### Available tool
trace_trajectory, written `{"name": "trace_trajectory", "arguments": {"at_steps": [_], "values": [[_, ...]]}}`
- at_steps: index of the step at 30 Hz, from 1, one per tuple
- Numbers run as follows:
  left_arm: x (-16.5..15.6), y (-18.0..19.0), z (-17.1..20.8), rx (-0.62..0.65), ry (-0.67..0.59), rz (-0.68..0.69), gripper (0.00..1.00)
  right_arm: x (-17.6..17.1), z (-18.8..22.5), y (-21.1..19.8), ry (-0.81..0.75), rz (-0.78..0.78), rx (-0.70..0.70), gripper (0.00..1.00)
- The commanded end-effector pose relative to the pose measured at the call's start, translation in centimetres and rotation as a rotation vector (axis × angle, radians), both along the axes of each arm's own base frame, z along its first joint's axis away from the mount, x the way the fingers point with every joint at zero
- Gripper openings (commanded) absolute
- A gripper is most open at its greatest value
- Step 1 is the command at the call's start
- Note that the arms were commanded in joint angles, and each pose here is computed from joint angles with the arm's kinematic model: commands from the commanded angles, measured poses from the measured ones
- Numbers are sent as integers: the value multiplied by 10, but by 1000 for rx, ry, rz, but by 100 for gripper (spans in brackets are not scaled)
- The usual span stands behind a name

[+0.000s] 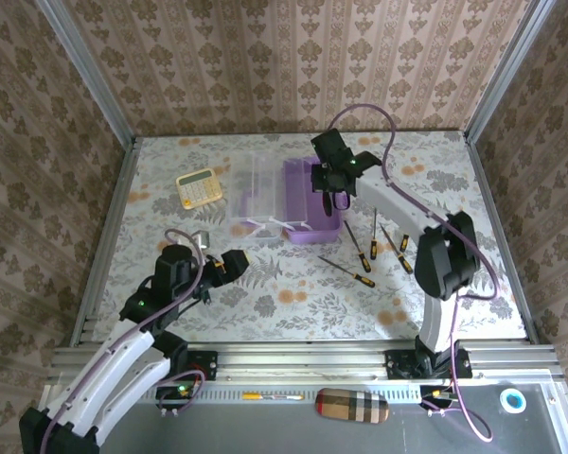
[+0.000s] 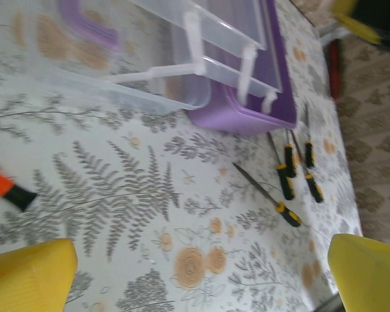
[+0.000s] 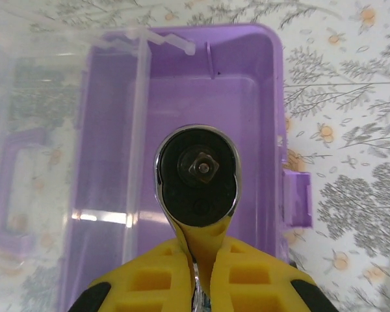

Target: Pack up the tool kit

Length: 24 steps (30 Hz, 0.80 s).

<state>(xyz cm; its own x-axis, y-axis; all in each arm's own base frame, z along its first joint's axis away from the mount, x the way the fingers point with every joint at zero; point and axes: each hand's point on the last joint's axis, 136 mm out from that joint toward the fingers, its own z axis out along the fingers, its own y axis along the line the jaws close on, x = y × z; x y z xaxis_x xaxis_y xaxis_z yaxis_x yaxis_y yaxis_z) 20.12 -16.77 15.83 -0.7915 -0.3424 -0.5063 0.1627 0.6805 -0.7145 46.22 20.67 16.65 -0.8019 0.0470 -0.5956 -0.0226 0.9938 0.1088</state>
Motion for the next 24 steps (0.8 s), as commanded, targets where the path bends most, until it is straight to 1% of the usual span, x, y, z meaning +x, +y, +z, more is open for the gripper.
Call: {"name": "trace_trajectory", "arguments": {"at_steps": [1, 5, 8, 11, 13, 17, 24], "values": [[2, -14, 30, -83, -95, -68, 100, 30, -15, 9, 23, 5, 72, 4], [0, -7, 33, -57, -114, -53, 100, 48, -44, 12, 74, -4, 100, 4], [-2, -2, 35, -39, -128, -40, 100, 53, -58, 16, 106, -6, 110, 4], [-3, 4, 36, -18, -133, -19, 100, 56, -70, 18, 131, -21, 136, 4], [-4, 6, 37, -15, -133, -13, 100, 57, -75, 18, 138, -33, 141, 5], [-5, 8, 36, -9, -130, -4, 100, 58, -86, 24, 166, -22, 160, 7], [-2, 28, 38, 46, -131, 94, 100, 57, -102, 24, 203, -20, 147, 10]]}}
